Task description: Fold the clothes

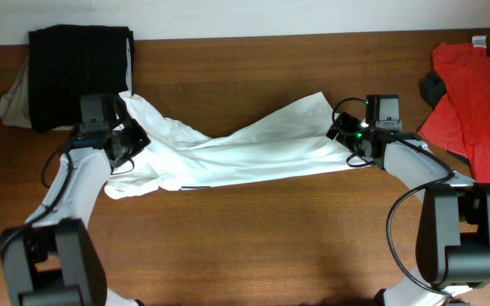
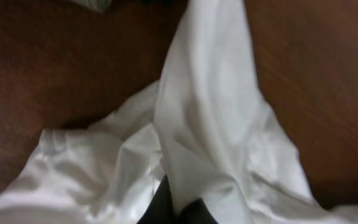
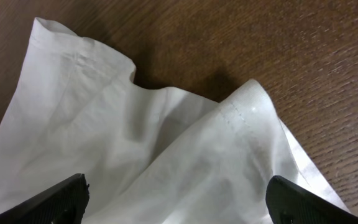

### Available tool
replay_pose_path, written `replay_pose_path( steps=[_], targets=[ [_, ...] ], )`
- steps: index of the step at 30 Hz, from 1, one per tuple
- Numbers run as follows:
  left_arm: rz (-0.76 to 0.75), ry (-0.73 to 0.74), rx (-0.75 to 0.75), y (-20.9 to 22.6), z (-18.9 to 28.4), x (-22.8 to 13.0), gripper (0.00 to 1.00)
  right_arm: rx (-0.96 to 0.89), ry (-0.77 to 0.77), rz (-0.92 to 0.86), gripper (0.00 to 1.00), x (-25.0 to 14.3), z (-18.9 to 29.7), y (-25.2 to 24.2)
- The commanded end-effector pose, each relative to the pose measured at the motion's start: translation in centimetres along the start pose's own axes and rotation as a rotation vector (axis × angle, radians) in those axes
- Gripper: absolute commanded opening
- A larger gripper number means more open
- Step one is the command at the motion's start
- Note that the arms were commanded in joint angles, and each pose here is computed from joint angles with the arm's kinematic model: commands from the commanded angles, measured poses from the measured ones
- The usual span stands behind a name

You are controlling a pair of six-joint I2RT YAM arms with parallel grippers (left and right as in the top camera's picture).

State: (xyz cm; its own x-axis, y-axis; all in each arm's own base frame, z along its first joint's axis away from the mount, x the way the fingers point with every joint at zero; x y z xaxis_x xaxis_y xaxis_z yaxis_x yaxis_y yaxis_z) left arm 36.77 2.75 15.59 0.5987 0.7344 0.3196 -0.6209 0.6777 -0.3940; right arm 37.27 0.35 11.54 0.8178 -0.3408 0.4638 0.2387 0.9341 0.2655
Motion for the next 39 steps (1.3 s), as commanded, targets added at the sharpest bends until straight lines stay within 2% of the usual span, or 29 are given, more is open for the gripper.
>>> replay_pose_path(
  steps=[1, 2, 3, 5, 6, 7, 8, 10, 12, 13, 14, 15, 16, 18, 19, 26, 31, 34, 39],
  targets=[
    [0.002, -0.024, 0.067, 0.8, -2.3, 0.2, 0.38, -0.020, -0.005, 0.001, 0.94, 0.1, -0.1, -0.2],
    [0.002, -0.020, 0.079, 1.0, -2.7, 0.1, 0.53, -0.020, -0.005, 0.001, 0.94, 0.1, -0.1, -0.2],
    [0.002, -0.012, 0.089, 1.1, -2.8, 0.0, 0.63, -0.020, -0.005, 0.001, 0.94, 0.1, -0.1, -0.2],
    [0.007, 0.013, 0.115, 1.6, -2.4, -0.1, 0.74, -0.020, -0.004, 0.001, 0.95, 0.0, -0.1, -0.2],
    [0.014, 0.033, 0.136, 1.8, -1.8, -0.2, 0.86, -0.020, -0.004, 0.002, 0.94, 0.0, -0.1, -0.2],
    [0.020, 0.053, 0.158, 2.0, -1.2, -0.3, 0.87, -0.021, -0.002, 0.002, 0.95, 0.0, -0.1, -0.2],
    [0.029, 0.081, 0.187, 2.3, -0.1, -0.3, 0.93, -0.020, -0.002, 0.016, 0.95, 0.0, -0.1, -0.2],
    [0.042, 0.131, 0.238, 2.9, 2.1, -0.7, 0.92, -0.015, -0.018, 0.049, 0.93, 0.3, 0.4, 0.0],
    [0.043, 0.171, 0.271, 3.2, 2.9, -1.4, 0.84, 0.003, -0.044, 0.052, 0.88, 0.7, 1.3, 0.3],
    [0.042, 0.187, 0.285, 3.4, 3.0, -1.7, 0.72, 0.013, -0.052, 0.053, 0.82, 0.9, 1.7, 0.5],
    [0.043, 0.209, 0.304, 3.6, 3.0, -2.0, 0.59, 0.031, -0.055, 0.055, 0.63, 1.0, 2.0, 0.7],
    [0.045, 0.231, 0.322, 4.0, 2.9, -2.4, 0.43, 0.048, -0.049, 0.056, 0.39, 0.9, 2.1, 0.8],
    [0.046, 0.245, 0.332, 4.3, 2.7, -2.8, 0.29, 0.065, -0.037, 0.055, 0.24, 0.8, 2.1, 0.9],
    [0.047, 0.255, 0.339, 4.9, 1.9, -3.4, 0.08, 0.063, -0.020, 0.053, 0.09, 0.5, 1.7, 0.8],
    [0.049, 0.258, 0.333, 5.1, 1.4, -3.5, 0.03, 0.062, -0.017, 0.053, 0.07, 0.5, 1.6, 0.8],
    [0.061, 0.306, 0.306, 5.8, -2.5, -4.3, 0.01, 0.057, 0.031, 0.058, 0.04, -0.4, 0.9, 1.0],
    [0.062, 0.324, 0.324, 6.1, -3.2, -4.6, 0.01, 0.023, 0.048, 0.060, 0.04, -0.8, -0.2, 0.7],
    [0.073, 0.334, 0.375, 6.8, -2.8, -4.7, 0.01, -0.009, 0.075, 0.054, 0.05, -1.4, -1.7, 0.1],
    [0.194, 0.334, 0.497, 9.5, -1.9, -3.9, 0.01, -0.050, 0.078, 0.044, 0.05, -1.6, -2.2, -0.4]
  ],
)
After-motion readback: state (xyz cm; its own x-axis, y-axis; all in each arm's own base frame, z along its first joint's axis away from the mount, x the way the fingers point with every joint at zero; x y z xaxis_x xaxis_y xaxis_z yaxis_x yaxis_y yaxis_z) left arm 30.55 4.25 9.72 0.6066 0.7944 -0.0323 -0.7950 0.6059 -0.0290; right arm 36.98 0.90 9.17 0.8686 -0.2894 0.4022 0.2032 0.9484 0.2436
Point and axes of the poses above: each gripper's point midway between its finger pads, its own z axis back along the fingers, its own y axis along the line the jaws close on, x = y × z, the point moved 10 cm from there along z, back along the fingers, and after that the axes turned 15 degrees about z, right-handed, at the moved point
